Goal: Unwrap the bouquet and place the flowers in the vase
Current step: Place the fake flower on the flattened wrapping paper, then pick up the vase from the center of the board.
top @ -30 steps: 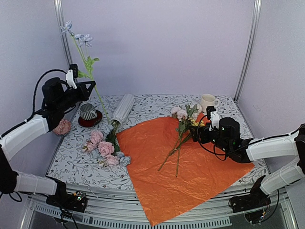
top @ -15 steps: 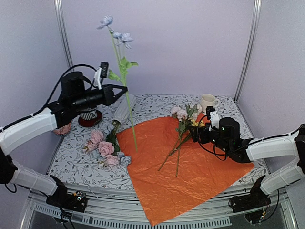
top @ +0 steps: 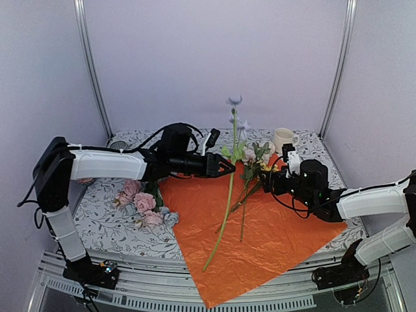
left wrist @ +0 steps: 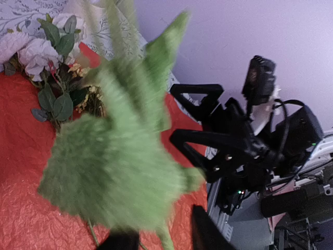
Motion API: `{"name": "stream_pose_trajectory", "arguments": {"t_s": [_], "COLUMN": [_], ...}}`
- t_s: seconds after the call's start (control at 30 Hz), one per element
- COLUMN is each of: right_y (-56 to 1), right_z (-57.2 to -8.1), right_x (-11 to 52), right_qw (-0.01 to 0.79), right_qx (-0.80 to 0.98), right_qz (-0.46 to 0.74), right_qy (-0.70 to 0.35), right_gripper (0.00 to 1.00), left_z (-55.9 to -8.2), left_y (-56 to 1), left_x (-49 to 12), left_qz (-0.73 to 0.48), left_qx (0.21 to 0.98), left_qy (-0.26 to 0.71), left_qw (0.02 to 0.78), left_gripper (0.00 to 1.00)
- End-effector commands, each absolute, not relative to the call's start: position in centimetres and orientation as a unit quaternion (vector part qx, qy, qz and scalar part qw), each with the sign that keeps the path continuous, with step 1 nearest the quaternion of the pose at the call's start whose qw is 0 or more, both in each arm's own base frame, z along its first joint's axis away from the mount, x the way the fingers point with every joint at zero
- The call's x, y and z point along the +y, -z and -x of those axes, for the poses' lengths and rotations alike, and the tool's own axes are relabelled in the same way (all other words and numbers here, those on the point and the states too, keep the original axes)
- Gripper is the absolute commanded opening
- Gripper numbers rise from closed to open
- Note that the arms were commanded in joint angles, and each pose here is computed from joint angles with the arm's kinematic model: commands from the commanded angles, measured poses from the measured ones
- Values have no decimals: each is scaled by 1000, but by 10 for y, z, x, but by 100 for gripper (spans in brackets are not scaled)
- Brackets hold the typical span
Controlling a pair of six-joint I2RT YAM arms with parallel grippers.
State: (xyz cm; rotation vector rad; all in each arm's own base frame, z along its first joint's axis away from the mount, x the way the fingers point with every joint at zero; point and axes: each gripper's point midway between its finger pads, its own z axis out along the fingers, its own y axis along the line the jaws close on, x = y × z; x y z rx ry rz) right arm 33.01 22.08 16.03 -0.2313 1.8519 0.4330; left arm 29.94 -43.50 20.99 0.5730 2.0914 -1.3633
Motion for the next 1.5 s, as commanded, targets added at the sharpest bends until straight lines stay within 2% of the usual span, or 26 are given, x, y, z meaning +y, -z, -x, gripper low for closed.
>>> {"name": "stream_pose_trajectory", "arguments": {"t_s": [0.0,0.03,0.07,0.3,0.47,0.6,0.7,0.93,1.47], "right_y": [-175,-175,-176,-179,-179,-178,-177,-177,-179], "right_z": [-332,-331,-331,-331,-330,-330,-330,-330,-330], "right_x": [216,215,215,214,215,217,218,220,220], "right_qw": [591,592,593,596,596,595,593,592,593], "right_qx": [781,780,780,777,776,776,777,777,776], "right_qz": [88,88,87,86,89,92,95,98,99], "right_qy": [-182,-182,-182,-183,-185,-188,-188,-190,-191], "right_gripper": [99,99,99,99,99,99,99,99,99], "left_z": [-300,-302,-306,-319,-344,-366,-378,-412,-491], "left_y": [-190,-185,-185,-186,-196,-191,-178,-139,-75], "left_x": [-452,-450,-446,-380,-289,-217,-187,-165,-167], "left_qz": [-223,-226,-227,-231,-183,-129,-106,-84,-115], "left_qx": [791,800,809,865,902,923,935,950,973], "left_qy": [512,497,478,324,208,168,140,133,77], "left_qw": [249,249,256,306,333,321,307,271,184], "left_gripper": [80,95,98,98,98,98,98,98,98]}}
